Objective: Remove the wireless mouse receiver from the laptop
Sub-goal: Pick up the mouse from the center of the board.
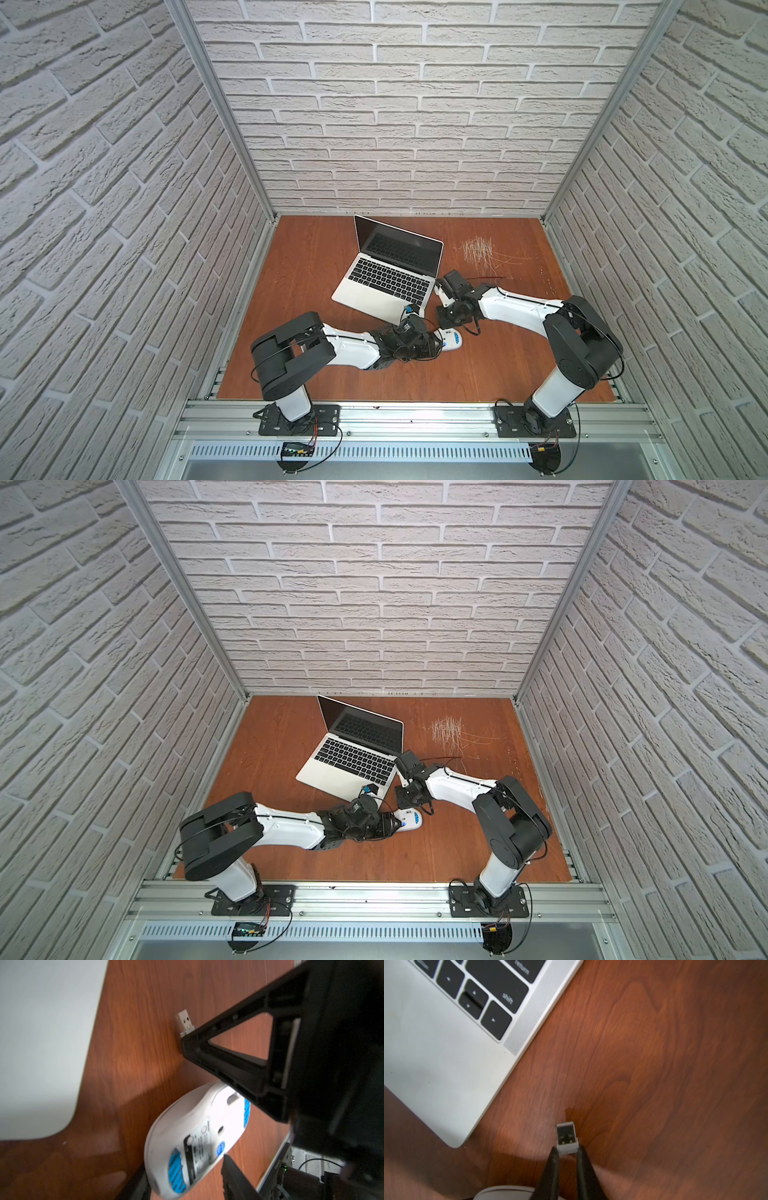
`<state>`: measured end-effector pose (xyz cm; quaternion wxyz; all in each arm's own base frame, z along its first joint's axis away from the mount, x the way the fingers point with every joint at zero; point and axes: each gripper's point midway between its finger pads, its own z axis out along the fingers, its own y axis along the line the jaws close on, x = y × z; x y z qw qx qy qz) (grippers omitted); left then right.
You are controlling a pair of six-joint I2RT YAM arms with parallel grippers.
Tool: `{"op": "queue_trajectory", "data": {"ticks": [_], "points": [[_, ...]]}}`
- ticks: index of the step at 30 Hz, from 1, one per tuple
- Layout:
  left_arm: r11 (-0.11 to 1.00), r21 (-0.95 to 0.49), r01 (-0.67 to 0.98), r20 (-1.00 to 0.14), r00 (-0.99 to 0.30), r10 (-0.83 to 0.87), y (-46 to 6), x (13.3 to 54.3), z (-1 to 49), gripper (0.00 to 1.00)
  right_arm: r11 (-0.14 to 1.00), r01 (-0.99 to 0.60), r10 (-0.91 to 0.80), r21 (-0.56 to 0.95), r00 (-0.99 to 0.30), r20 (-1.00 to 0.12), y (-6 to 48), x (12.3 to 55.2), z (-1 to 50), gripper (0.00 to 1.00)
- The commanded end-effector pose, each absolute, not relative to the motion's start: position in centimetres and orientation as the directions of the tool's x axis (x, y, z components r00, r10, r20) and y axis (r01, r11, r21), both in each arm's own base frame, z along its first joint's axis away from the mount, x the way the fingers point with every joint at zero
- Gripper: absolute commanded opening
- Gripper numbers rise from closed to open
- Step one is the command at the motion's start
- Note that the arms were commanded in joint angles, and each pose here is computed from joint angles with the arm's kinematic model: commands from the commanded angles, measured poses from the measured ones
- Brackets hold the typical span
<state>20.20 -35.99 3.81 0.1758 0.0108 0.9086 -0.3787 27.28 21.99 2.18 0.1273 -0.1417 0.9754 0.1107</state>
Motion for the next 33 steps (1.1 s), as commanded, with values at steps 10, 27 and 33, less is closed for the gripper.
{"op": "queue_trajectory", "data": {"ticks": [10,27,33], "points": [[0.639,-0.747,0.181,-0.344,-0.929,-0.139,-37.8,21.3,5.2,0.4,0.94,-0.282,-0.228,0.192,-0.938,-0.26,21.5,27.0,1.1,0.03],[0.67,-0.723,0.169,-0.356,-0.922,-0.152,-36.2,21.0,4.8,0.02,0.938,-0.276,-0.211,0.209,-0.934,-0.289,21.3,27.6,2.4,0.03],[0.659,-0.729,0.187,-0.369,-0.918,-0.148,-36.4,21.0,5.5,0.0,0.946,-0.262,-0.192,0.194,-0.929,-0.317,20.2,28.2,4.4,0.03]]}}
